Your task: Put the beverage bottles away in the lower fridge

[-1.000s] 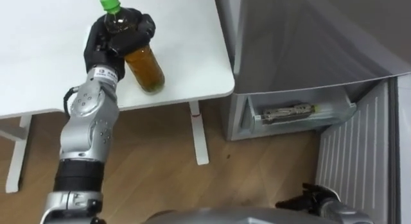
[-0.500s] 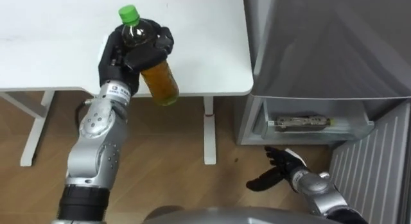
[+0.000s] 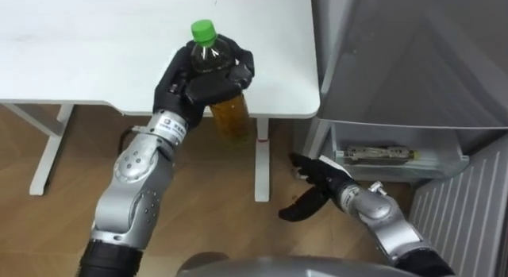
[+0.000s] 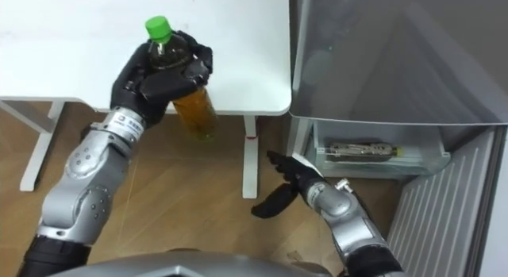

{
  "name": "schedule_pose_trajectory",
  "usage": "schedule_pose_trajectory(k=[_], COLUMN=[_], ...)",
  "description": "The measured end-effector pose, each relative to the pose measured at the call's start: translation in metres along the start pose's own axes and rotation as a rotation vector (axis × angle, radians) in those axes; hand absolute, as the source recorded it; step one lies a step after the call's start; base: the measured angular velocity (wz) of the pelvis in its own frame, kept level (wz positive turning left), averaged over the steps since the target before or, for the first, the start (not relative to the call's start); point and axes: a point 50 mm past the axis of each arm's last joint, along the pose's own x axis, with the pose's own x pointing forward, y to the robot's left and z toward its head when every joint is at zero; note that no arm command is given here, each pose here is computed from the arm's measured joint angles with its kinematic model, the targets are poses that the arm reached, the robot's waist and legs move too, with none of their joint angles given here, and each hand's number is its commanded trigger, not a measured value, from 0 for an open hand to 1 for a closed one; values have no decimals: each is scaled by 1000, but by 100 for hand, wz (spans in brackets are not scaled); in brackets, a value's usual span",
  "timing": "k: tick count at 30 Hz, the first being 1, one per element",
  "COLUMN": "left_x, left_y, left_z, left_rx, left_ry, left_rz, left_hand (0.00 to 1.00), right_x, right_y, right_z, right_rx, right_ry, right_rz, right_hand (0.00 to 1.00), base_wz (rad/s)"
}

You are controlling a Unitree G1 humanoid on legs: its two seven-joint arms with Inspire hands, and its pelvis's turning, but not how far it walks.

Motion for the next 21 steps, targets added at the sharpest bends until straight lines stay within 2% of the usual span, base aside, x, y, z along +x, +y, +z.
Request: schedule_pose_trajectory(k=[9, 21], left_x=[-5, -6], left_y=[-4, -10], left_z=[-7, -11], left_rx=[-3, 0], left_ry=[25, 41], left_rz=[-51, -106], left_hand=[100, 100], right_x=[-4, -6], right_y=[2, 10], right_z=[23, 35], right_rx=[-21, 182], right_ry=[-98, -204], right_rz=[134, 312], right_hand=[0, 0], base_wz=[0, 0])
